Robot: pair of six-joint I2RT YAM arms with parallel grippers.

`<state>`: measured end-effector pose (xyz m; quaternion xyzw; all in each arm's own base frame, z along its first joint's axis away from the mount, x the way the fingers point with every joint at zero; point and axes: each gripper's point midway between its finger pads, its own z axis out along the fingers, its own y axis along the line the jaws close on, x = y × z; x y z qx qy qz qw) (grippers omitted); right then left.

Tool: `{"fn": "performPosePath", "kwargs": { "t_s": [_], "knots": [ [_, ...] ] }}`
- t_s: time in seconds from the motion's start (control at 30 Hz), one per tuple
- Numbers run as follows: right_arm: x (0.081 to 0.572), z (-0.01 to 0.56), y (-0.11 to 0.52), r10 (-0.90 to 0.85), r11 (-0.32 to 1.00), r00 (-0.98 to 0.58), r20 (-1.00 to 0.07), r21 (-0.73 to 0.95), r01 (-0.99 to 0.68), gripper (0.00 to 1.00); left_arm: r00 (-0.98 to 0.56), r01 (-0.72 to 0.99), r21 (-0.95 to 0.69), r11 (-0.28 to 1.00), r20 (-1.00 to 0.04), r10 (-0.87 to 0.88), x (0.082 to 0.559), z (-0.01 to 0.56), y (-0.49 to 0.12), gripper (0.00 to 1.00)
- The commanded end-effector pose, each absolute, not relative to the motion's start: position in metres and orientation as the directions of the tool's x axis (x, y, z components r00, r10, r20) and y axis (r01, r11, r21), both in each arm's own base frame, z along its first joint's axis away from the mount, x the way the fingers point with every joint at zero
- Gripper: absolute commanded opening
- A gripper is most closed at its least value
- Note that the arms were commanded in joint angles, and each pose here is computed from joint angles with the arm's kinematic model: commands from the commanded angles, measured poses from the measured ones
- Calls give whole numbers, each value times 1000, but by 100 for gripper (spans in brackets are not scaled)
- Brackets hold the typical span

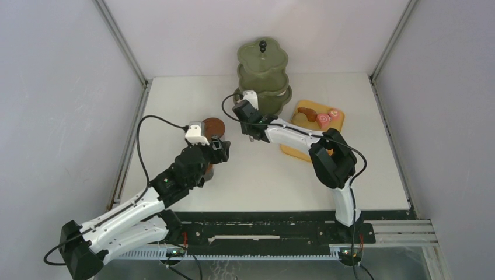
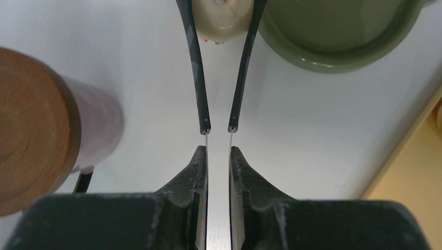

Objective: Serve the afternoon tea
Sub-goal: Place the desert on the desert table.

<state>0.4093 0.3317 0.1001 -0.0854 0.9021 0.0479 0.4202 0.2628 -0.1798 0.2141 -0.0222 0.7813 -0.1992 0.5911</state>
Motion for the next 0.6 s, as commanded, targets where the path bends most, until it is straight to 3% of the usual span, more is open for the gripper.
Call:
{"fn": "performPosePath", "kwargs": {
  "t_s": [0.0, 0.57],
  "knots": [
    [442, 128, 346, -62, 977, -561, -826, 65, -203, 13, -254, 184, -329, 926, -926, -278, 265, 218, -170, 71],
    [493, 115, 354, -5, 977, -549, -836, 113, -182, 14, -235, 204, -355, 912, -922, -307, 267, 205, -175, 71]
  ]
}}
